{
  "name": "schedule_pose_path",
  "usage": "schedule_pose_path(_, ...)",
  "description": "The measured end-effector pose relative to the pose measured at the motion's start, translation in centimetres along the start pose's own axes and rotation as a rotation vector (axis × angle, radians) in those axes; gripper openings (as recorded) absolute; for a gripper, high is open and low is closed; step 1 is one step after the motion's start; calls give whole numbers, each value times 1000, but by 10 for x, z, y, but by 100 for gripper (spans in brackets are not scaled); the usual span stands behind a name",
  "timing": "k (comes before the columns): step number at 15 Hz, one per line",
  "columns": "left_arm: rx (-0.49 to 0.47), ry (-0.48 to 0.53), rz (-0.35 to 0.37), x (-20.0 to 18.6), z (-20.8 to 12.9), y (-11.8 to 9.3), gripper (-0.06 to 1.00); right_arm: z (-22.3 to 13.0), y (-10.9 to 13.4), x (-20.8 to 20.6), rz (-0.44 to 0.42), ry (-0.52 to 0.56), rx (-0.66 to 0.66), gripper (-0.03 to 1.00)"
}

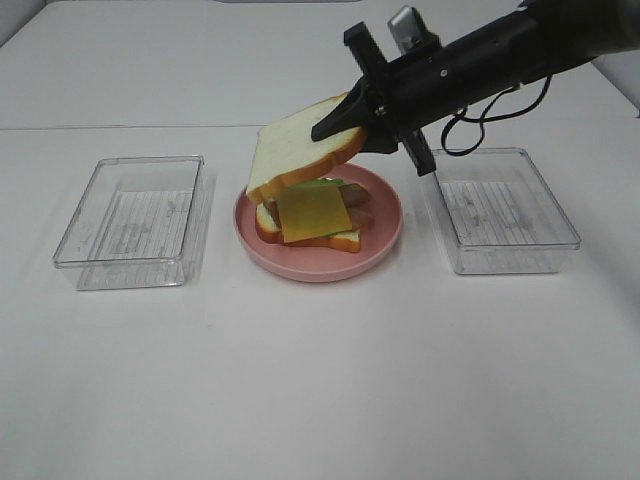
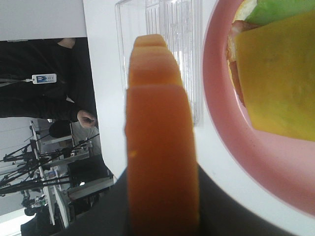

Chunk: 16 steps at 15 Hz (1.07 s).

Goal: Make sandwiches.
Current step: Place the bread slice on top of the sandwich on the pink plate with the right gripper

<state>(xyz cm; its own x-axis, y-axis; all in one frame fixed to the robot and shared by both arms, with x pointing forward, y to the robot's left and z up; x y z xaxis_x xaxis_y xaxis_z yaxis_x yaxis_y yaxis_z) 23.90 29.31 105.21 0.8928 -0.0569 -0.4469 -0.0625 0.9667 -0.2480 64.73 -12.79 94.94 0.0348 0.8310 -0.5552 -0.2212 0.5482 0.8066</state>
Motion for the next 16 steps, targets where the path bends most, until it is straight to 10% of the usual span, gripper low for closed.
schedule_pose_path(16, 0, 0, 0, 0, 0, 0, 97, 19, -50, 46, -119, 19, 33, 23)
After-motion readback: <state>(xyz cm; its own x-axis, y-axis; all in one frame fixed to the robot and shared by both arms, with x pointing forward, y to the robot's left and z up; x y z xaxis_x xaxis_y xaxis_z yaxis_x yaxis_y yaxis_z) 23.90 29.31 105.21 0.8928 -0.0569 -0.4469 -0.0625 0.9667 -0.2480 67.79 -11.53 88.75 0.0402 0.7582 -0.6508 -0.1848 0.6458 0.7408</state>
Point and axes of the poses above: a point on each arm's last joint axis where the gripper is mounted, x pointing out along that axis toward the gripper, y along the wrist's bending axis when the last joint is at zero, z = x × y, the point moved 1 cm from there along x, pointing out along that axis toward the gripper, and after that the axes turned 13 degrees about -x, right-handed, at the moved point
